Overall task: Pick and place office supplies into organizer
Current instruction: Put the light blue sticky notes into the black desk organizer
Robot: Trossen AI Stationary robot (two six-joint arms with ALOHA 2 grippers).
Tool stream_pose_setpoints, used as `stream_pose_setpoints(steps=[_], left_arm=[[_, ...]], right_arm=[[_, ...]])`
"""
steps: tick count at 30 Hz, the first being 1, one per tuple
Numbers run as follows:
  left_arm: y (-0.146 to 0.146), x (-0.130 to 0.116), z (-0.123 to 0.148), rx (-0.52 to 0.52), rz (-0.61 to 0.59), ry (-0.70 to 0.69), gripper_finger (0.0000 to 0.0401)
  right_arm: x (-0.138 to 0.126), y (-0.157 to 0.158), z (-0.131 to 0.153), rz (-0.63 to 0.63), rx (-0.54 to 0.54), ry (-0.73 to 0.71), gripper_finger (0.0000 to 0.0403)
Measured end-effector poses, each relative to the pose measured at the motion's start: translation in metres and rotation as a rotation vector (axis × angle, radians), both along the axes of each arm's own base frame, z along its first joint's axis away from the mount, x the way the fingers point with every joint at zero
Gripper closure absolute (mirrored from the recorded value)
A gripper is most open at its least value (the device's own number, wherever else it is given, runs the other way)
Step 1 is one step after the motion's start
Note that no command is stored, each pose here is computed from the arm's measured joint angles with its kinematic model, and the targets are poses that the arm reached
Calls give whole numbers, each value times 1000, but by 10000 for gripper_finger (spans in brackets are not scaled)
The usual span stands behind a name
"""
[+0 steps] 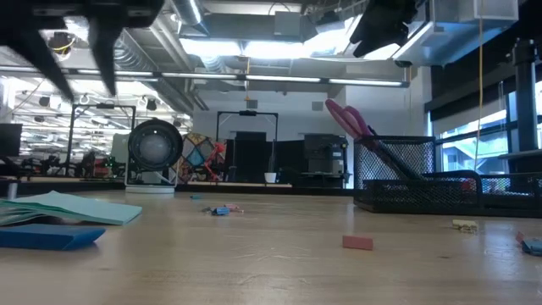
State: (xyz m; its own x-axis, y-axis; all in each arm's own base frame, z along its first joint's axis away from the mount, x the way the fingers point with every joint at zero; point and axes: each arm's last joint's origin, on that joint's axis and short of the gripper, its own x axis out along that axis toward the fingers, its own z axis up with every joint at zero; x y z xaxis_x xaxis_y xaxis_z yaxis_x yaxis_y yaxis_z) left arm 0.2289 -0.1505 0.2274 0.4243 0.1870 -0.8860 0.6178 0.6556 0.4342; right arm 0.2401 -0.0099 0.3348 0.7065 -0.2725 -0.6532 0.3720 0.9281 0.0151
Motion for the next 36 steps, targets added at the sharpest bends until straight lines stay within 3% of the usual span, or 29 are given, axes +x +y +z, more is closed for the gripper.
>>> stream_pose_setpoints(steps=[8,14,25,29,36], left_arm=[[-30,-13,-14,63,19,-76,258],[-37,-34,-38,43,59,-87,258],[-36,-55,-59,112,11,-69,258],[-37,-58,-60,124,14,-102,258],[-37,-60,-50,233,-22,-253,258]], right_arm=[[1,0,1,-7,-7,-18,169],[3,-2,3,-52,-21,-52,169],[3,-2,4,-97,31,-82,169],[4,-2,5,-122,60,-104,169],[4,-2,5,-122,60,-110,169]])
